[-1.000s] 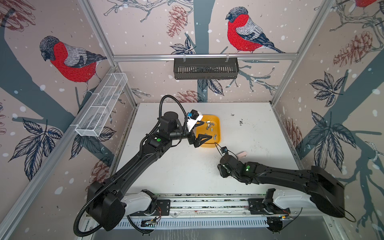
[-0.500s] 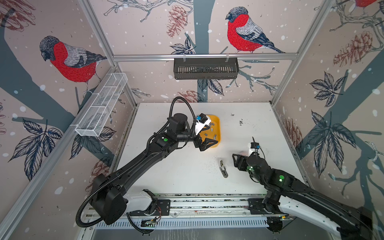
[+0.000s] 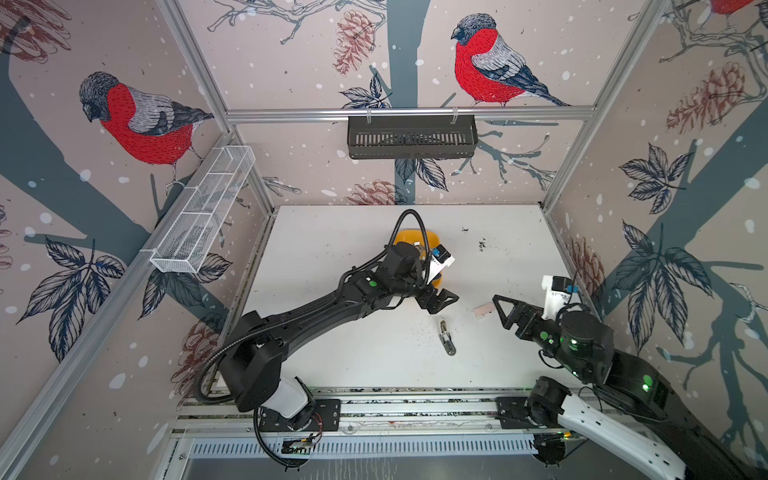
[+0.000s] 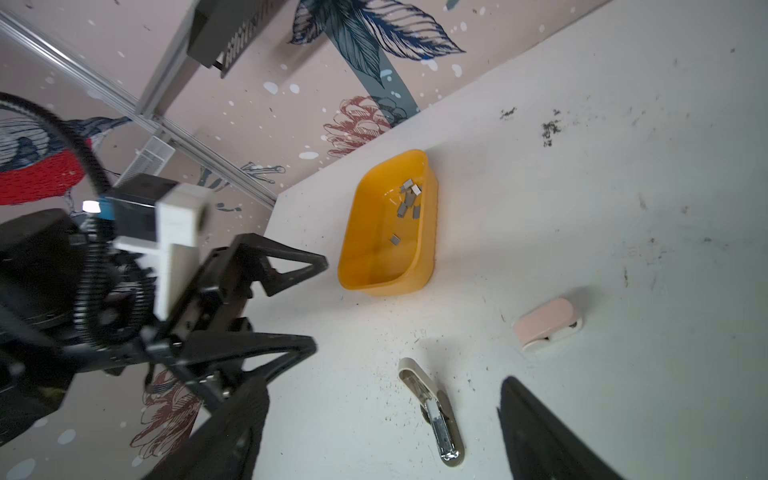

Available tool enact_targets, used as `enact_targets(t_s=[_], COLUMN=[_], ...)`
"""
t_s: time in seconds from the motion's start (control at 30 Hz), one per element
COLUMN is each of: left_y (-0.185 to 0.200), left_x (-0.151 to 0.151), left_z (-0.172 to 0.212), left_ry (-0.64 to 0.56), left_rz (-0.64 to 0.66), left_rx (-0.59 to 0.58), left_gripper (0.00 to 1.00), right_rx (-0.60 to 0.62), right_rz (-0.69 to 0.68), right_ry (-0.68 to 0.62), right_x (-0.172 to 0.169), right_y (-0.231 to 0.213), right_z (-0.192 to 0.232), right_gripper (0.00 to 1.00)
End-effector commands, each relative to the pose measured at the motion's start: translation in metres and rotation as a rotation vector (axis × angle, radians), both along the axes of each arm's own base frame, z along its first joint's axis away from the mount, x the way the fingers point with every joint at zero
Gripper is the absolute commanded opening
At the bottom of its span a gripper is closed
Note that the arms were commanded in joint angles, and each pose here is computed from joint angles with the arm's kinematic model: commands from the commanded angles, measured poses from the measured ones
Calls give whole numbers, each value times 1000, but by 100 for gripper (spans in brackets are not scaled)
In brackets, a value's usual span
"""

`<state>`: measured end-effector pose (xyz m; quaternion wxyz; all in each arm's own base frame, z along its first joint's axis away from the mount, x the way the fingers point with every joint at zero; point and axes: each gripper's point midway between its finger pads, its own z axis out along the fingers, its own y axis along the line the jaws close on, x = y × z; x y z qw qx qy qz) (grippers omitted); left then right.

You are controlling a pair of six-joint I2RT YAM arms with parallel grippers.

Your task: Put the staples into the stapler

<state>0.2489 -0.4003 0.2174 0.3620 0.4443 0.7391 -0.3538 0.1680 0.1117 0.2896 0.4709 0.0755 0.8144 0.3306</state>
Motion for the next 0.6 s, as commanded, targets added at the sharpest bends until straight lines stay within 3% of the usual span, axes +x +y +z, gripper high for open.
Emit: enact_targets(t_s=[0.0, 0.2, 0.57], left_y=[-21, -64, -102], left_x=[17, 26, 35], left_z=[-6, -45, -111], left_ry=[-30, -46, -4], left_rz=[92, 78, 22], left_rx=[30, 118, 265], left_gripper=[86, 83, 72], right_rx=[-129, -210, -167], right_rz=[26, 26, 35], right_ry=[1, -31, -106], right_x=[-13, -19, -24], right_y=[-17, -31, -35], right_z=[0, -4, -15], right_gripper=[96, 100, 100])
